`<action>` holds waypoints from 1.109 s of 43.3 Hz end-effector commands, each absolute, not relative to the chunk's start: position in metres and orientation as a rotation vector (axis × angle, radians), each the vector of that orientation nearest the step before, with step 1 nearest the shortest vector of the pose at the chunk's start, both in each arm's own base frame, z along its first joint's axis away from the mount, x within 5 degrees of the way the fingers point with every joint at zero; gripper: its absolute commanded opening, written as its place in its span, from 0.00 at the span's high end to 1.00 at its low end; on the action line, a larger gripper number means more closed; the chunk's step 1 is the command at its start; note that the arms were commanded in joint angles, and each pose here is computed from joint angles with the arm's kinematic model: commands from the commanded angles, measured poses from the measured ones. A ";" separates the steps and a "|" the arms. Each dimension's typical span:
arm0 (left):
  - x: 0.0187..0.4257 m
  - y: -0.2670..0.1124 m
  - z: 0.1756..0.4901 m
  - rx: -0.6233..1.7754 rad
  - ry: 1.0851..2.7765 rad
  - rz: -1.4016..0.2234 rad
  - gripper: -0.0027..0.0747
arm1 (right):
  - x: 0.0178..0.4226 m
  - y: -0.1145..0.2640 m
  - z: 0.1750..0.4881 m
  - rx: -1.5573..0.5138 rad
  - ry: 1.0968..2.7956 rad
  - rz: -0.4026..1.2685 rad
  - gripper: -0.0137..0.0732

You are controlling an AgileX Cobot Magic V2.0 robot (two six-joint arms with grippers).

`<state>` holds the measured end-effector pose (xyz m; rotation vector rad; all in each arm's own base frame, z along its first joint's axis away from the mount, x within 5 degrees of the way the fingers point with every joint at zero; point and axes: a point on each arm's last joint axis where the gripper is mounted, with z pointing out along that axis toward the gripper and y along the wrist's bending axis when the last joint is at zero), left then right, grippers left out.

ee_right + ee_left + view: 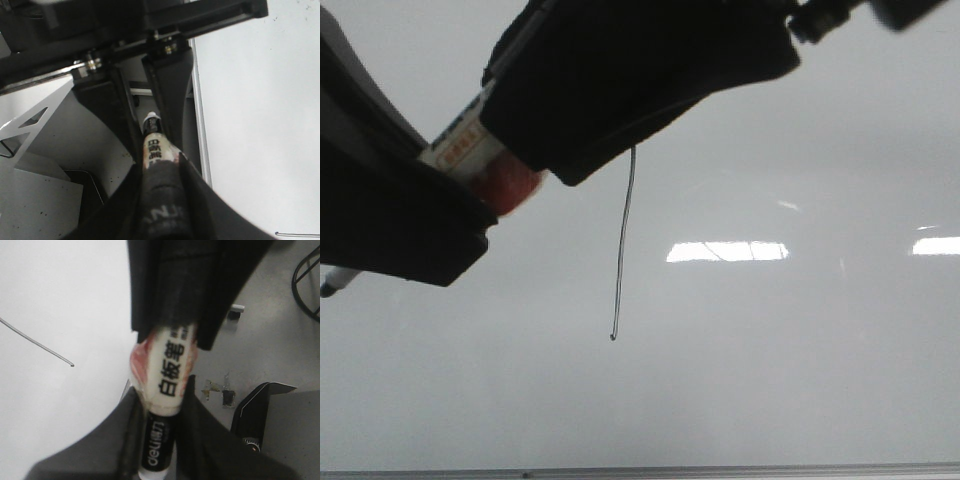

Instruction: Write number 7 on whiteboard

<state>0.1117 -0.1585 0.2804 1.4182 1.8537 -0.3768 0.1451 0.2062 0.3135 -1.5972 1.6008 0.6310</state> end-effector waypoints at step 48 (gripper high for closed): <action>0.237 0.007 0.263 -0.001 2.274 -0.040 0.99 | 0.088 0.038 0.303 -0.339 1.712 0.334 0.16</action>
